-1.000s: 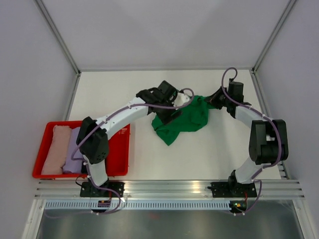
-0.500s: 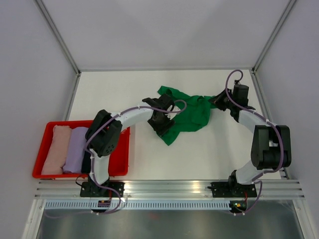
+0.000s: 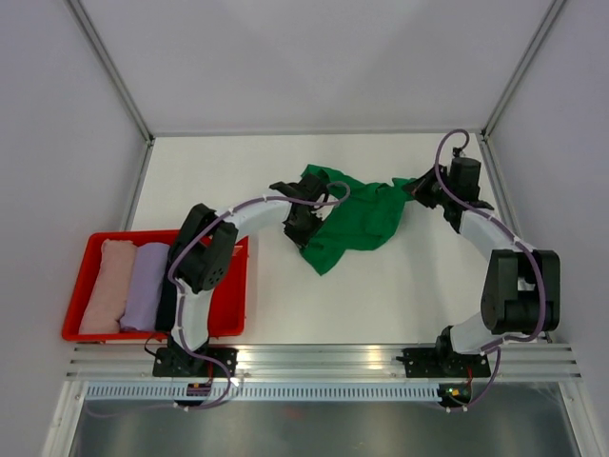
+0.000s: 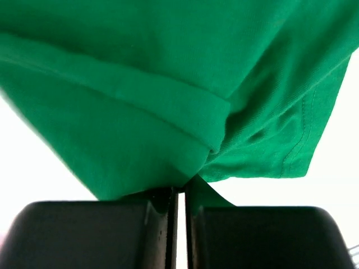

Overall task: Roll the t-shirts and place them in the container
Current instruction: Flatten the tshirt

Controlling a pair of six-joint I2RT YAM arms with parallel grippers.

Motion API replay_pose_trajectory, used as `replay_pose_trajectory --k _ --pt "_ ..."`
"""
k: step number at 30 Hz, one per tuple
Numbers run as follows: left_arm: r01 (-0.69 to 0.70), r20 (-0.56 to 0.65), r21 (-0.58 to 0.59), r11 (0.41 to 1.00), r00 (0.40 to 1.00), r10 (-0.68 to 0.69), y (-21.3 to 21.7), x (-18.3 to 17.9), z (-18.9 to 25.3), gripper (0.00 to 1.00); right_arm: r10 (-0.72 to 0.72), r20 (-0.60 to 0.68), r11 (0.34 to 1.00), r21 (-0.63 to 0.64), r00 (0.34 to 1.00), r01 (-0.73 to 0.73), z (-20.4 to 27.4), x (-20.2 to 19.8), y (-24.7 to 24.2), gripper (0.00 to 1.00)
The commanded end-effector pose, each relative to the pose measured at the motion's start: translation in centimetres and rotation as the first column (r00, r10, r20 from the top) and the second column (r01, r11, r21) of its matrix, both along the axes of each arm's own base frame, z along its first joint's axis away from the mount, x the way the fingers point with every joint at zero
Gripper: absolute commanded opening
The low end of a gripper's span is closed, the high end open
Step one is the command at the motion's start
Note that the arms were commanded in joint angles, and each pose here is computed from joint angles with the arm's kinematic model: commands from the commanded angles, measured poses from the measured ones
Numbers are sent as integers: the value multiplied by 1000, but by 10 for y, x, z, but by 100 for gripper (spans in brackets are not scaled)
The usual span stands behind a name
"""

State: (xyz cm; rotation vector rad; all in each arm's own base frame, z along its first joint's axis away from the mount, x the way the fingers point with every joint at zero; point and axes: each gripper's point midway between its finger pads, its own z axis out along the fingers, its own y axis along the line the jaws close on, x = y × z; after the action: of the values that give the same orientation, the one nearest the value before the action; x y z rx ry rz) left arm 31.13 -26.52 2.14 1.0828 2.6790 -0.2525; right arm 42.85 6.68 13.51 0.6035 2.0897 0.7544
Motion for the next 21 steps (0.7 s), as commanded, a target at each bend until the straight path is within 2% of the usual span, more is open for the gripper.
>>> replay_pose_trajectory --k 1,3,6,9,11,14,18,21 --pt "-37 223 -67 997 974 51 3 49 68 2 -4 186 999 -42 983 12 82 17 -10 0" --pt "-53 339 -72 996 938 74 21 78 106 2 -12 233 998 -51 972 25 114 19 -18 0" --pt "-68 534 -90 994 839 105 49 113 189 2 -40 397 997 -49 917 65 209 21 -38 0" --pt "-2 678 -98 995 732 68 59 121 265 2 -86 497 990 -52 863 129 275 5 -61 0" --pt "51 723 -111 992 689 46 60 112 297 2 -99 521 983 -79 848 163 295 -12 -69 0" --pt "135 752 -77 988 659 -32 61 98 314 2 -107 556 980 -79 824 180 309 -40 -66 0" --pt "176 708 -6 984 696 -120 65 88 287 2 -121 512 979 -82 850 188 277 -66 -63 0" --pt "206 638 25 978 750 -174 62 83 251 2 -134 468 980 -69 873 188 250 -65 -63 0"
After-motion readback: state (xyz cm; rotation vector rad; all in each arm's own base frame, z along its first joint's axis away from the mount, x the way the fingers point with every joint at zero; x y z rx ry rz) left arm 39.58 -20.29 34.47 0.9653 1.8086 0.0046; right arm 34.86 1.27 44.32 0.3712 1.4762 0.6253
